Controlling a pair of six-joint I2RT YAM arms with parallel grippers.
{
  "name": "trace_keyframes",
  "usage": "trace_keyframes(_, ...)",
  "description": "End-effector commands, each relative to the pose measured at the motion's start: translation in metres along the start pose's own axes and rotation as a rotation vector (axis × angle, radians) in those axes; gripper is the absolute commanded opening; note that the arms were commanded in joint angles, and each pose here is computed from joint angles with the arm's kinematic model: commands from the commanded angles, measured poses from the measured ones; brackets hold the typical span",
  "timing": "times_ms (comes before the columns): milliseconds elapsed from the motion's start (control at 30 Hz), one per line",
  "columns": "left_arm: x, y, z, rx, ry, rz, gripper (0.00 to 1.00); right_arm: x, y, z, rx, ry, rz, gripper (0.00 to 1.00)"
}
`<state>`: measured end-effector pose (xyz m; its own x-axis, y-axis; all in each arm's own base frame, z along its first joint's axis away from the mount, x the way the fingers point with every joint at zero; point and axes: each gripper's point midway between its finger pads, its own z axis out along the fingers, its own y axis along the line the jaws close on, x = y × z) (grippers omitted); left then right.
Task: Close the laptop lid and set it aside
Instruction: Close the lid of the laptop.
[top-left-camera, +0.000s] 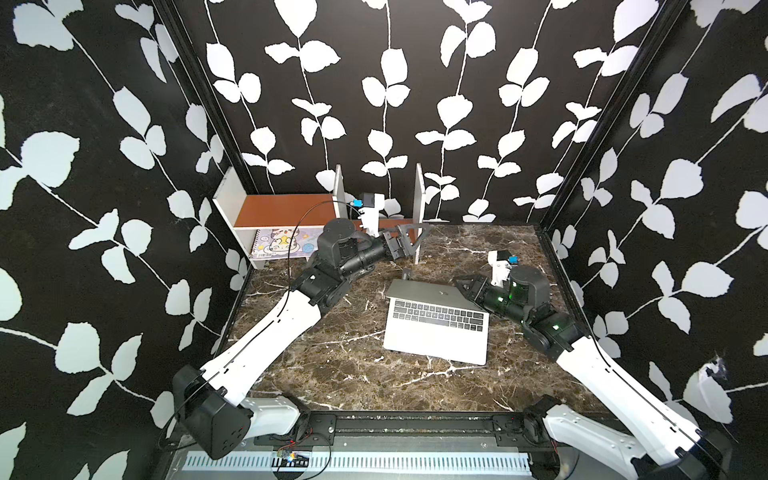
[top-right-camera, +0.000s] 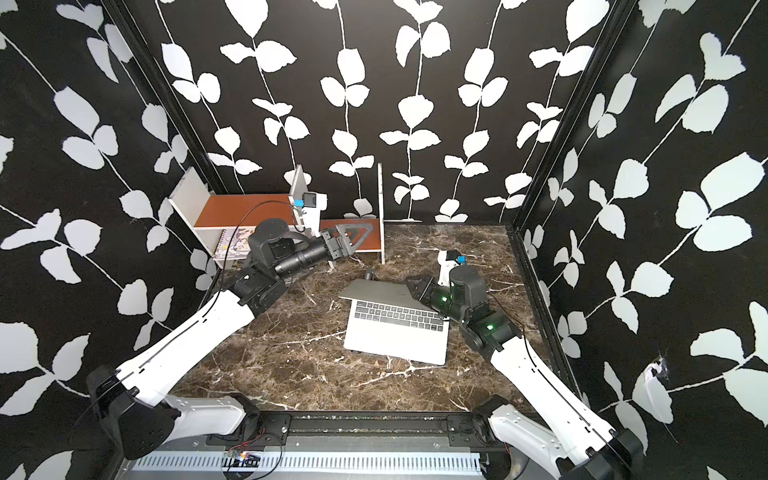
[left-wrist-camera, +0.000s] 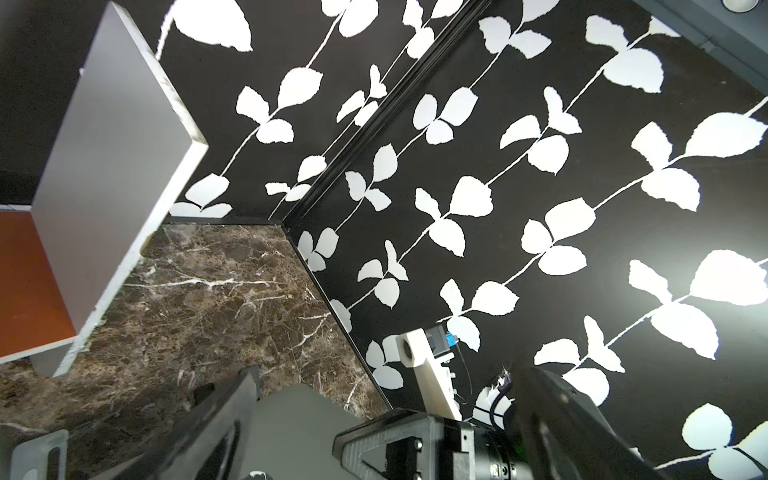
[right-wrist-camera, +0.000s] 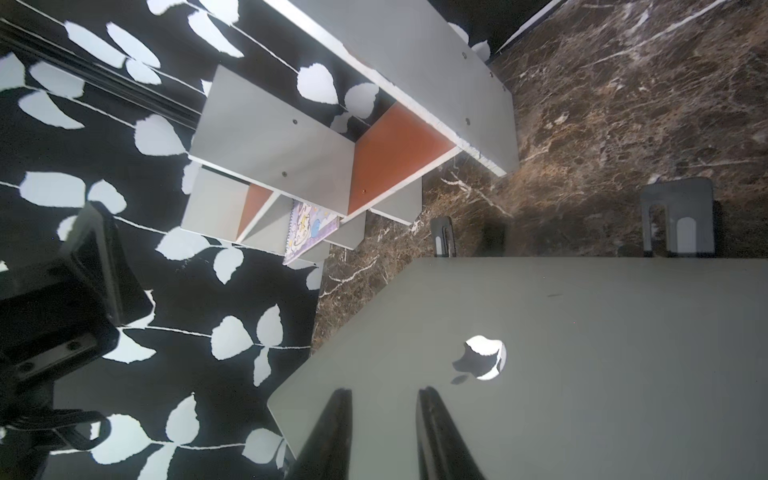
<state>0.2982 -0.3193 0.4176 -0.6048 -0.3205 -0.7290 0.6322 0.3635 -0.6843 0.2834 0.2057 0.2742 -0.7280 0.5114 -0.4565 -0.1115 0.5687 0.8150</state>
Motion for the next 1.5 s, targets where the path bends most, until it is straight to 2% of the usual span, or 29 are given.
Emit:
trace_keyframes(0, 0.017, -0.003, 0.011, -0.029, 0.08, 0.008, 0.89, 0.009, -0.003, 0.005, -0.007, 0.043, 0.051, 0.22)
trace_keyframes(100, 0.049, 0.002, 0.022, -0.065, 0.183, -0.002, 0.84, 0.018, -0.015, 0.004, 0.027, 0.073, 0.075, 0.2)
trace_keyframes(233, 0.086, 0.022, 0.019, -0.153, 0.302, 0.013, 0.8, 0.033, -0.031, 0.005, 0.058, 0.116, 0.115, 0.18)
trace_keyframes(467, 0.122, 0.062, 0.012, -0.243, 0.335, 0.002, 0.8, 0.053, -0.057, 0.006, 0.09, 0.142, 0.176, 0.17)
trace_keyframes(633, 0.131, 0.065, 0.022, -0.215, 0.355, -0.033, 0.81, 0.063, -0.072, 0.005, 0.089, 0.135, 0.213, 0.17)
trace_keyframes(900, 0.14, 0.08, 0.023, -0.244, 0.342, -0.05, 0.81, 0.077, -0.093, 0.006, 0.08, 0.129, 0.248, 0.18)
trace_keyframes(1167, 0.139, 0.087, 0.021, -0.249, 0.288, -0.026, 0.82, 0.08, -0.093, 0.01, 0.046, 0.133, 0.232, 0.18)
trace_keyframes(1467, 0.145, 0.091, 0.026, -0.222, 0.272, -0.057, 0.82, 0.081, -0.098, 0.006, 0.023, 0.102, 0.214, 0.19)
